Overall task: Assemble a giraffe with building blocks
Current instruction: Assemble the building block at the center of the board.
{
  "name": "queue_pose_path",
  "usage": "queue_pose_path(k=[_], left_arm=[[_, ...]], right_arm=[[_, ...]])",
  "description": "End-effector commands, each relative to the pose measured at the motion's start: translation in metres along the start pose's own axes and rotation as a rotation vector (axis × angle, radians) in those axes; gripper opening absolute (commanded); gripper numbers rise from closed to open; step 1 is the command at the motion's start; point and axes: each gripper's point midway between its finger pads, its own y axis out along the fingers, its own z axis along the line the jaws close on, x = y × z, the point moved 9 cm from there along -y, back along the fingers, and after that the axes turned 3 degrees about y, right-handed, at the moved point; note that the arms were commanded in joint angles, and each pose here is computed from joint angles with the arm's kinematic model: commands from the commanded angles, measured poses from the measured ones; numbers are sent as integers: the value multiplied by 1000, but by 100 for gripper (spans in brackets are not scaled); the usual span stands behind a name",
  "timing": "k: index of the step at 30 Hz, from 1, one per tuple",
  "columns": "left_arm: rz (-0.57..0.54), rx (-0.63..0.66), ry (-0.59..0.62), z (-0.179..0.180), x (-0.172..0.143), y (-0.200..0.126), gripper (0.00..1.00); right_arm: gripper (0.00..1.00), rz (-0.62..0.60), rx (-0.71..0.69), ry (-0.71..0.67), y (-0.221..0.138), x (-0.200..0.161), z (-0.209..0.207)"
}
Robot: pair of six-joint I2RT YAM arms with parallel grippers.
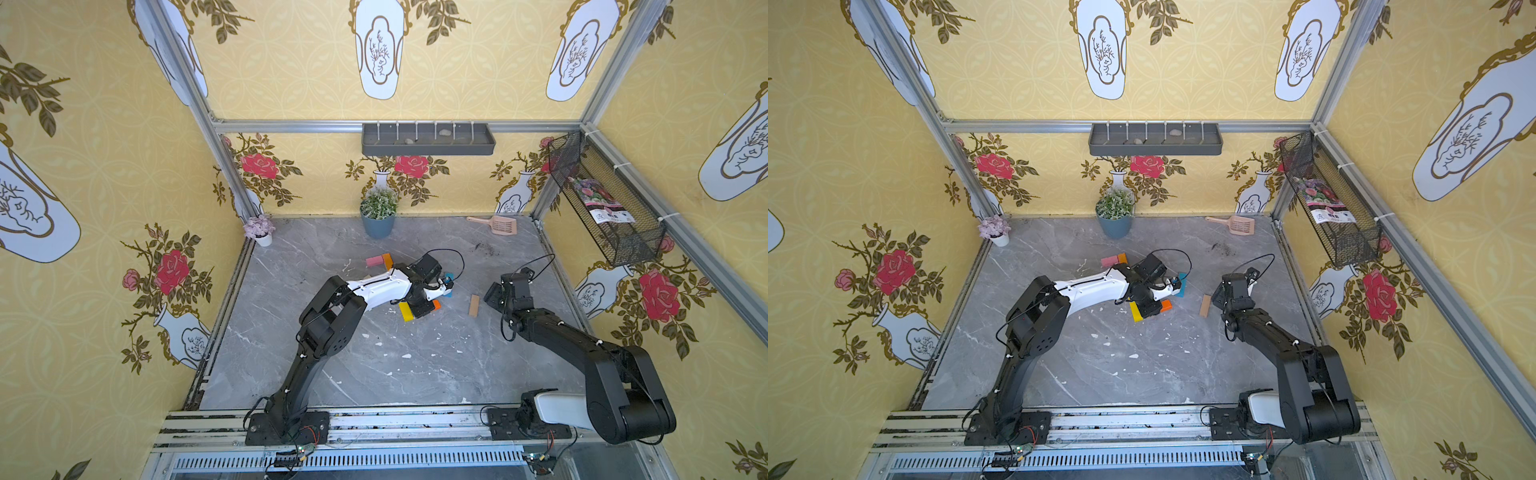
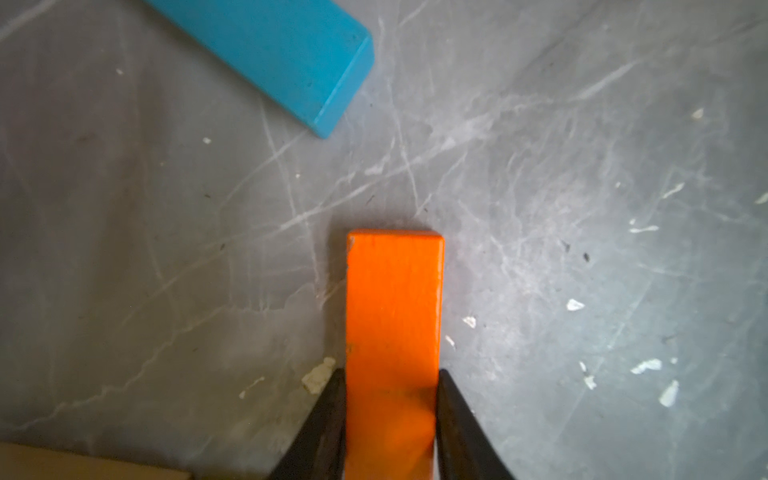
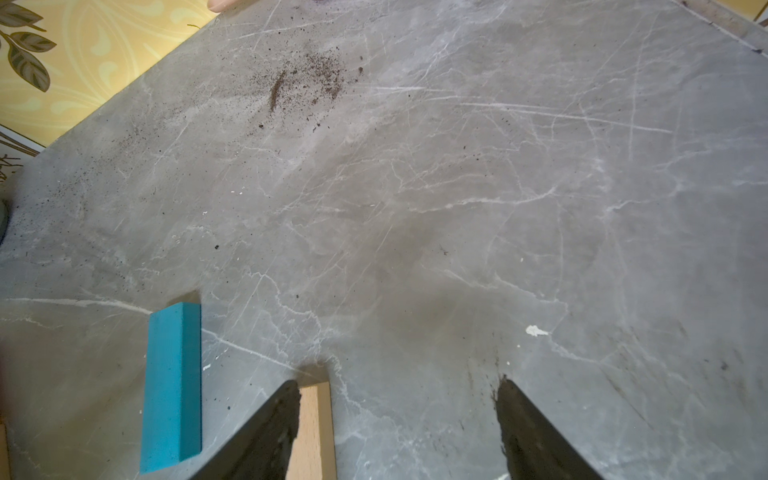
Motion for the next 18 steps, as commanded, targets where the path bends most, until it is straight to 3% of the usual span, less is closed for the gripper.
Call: queue_pose_path(k=[1, 2, 10, 14, 18], left_arm=[[8, 18, -29, 3, -1, -3, 88], [1, 18, -33, 3, 1, -6, 99], [-154, 35, -108, 7, 30, -55, 99], [-297, 199, -249, 18, 39, -109, 99], [-448, 430, -515, 39, 7, -163, 99]], right_arm=[[75, -27, 21, 8, -1, 6, 4], [75, -28, 22, 7, -1, 6, 4], [75, -39, 28, 4, -3, 7, 4], [75, -57, 44, -7, -7, 9, 4], [75, -69, 155, -38, -15, 7, 10]])
